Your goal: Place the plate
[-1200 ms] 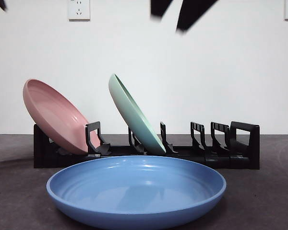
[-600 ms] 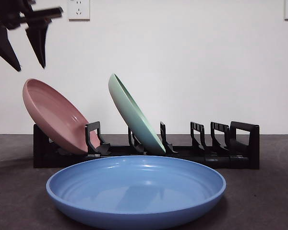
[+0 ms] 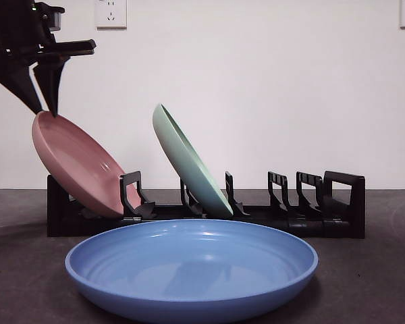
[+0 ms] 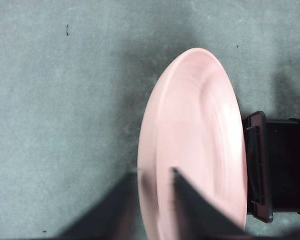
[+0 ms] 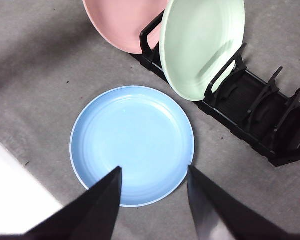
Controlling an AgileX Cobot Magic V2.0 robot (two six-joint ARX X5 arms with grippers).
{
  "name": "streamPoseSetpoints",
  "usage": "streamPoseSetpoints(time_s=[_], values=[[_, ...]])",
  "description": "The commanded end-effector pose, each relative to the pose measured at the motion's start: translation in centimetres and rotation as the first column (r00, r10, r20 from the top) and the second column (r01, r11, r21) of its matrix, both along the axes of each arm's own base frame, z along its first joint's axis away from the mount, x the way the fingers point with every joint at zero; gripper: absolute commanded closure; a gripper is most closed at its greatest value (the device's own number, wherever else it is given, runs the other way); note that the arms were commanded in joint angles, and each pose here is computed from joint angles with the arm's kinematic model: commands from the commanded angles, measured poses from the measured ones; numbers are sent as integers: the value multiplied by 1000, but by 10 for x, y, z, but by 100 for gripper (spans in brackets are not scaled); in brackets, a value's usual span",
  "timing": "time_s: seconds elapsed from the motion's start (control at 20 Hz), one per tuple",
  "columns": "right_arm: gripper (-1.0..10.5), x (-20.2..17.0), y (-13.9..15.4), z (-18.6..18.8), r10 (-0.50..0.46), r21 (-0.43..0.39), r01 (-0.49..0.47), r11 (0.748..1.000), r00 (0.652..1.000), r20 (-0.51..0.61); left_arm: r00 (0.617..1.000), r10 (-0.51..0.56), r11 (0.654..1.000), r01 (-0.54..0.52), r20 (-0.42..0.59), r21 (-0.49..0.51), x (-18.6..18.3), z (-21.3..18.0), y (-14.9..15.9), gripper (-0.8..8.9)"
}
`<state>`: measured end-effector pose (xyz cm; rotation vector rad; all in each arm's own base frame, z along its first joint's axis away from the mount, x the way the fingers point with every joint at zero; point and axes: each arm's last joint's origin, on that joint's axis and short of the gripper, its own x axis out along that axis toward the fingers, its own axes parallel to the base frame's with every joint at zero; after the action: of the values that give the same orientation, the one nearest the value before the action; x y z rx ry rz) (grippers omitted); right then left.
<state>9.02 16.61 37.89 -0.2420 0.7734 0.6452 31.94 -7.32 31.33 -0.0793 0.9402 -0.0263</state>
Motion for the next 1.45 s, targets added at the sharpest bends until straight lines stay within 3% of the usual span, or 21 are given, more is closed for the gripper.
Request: streamPoseSetpoints(time_s=[0.05, 0.45, 0.65, 0.95, 1.45], values=[[740, -1, 2, 4, -3, 19, 3, 1000, 1000, 2, 1000, -18, 1000, 18, 24, 13, 5, 5, -2, 798], [740, -1, 2, 4, -7, 22, 7, 1000, 1000, 0, 999, -33, 999, 32, 34, 24, 6, 6, -2, 798], [740, -1, 2, 4, -9, 21, 9, 1000, 1000, 2, 997, -36, 999, 35, 75, 20, 0, 29, -1, 798], [740, -2, 0, 6, -10, 26, 10, 1000, 1000, 5, 997, -37, 994, 29, 72, 106, -14, 66, 5, 798], [740, -10, -27, 18, -109, 34, 105, 994, 986, 130, 997, -51, 995, 45, 65, 88, -80, 103, 21, 799]])
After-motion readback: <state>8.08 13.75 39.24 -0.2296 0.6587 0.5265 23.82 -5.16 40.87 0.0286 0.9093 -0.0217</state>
